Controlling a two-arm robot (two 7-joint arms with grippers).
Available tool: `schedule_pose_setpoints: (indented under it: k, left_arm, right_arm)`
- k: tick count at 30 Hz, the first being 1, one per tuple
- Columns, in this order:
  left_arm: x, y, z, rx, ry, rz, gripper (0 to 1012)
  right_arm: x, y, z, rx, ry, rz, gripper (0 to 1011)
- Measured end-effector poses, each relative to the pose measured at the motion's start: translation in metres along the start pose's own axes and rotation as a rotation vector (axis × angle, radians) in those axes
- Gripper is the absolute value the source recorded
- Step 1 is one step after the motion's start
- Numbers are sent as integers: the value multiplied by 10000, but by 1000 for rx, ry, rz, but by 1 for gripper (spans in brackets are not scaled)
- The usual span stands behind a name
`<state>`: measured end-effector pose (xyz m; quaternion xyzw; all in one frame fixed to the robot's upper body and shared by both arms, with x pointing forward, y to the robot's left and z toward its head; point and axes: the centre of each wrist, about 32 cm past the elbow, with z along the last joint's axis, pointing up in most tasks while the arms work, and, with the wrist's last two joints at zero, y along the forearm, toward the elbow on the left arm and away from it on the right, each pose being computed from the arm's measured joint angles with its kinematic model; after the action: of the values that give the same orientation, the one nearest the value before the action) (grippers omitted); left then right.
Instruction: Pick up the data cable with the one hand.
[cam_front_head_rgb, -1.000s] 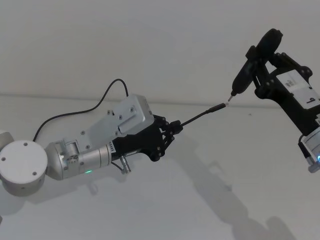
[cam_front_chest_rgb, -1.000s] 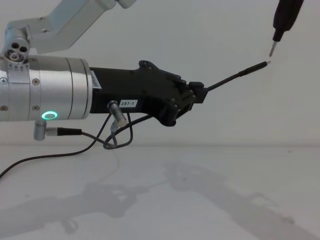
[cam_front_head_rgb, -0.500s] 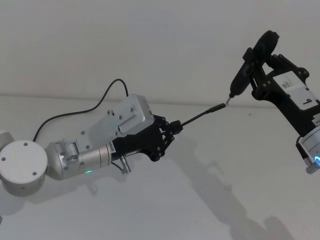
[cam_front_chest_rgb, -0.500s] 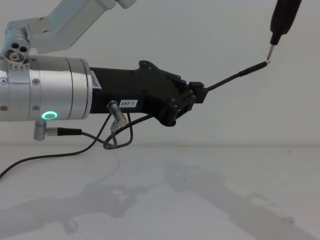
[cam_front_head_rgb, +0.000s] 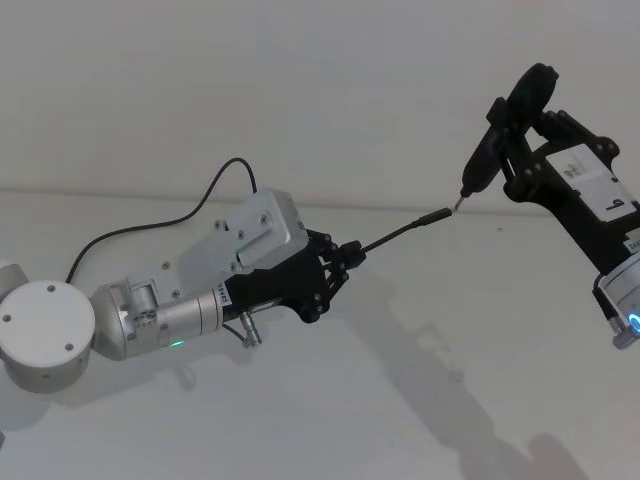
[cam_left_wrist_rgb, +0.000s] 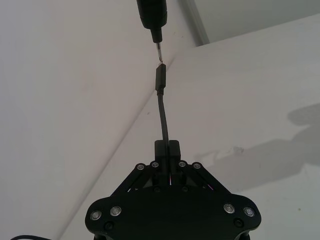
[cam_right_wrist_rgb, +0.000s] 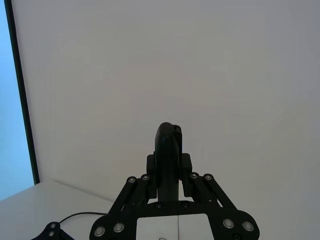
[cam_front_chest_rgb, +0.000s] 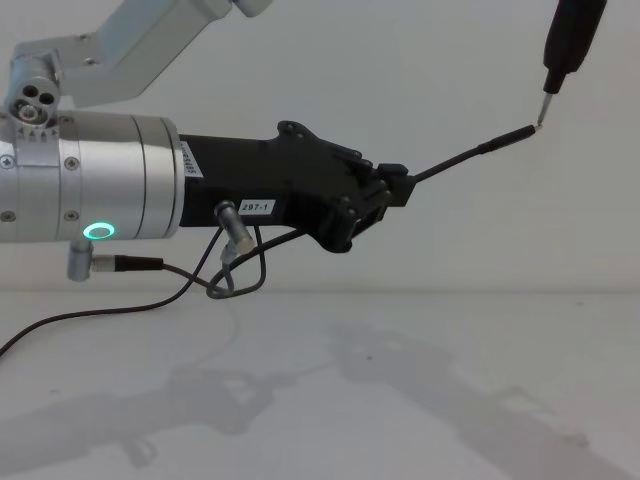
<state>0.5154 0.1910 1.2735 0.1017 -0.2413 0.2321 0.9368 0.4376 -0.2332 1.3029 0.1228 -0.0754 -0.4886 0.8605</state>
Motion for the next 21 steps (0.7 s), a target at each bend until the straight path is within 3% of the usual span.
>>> schedule_pose_setpoints:
  k: [21]
  left_arm:
    - [0, 0, 0, 0, 0, 0, 40]
  right_arm:
    - [-3, -1, -2, 2, 1, -1, 268]
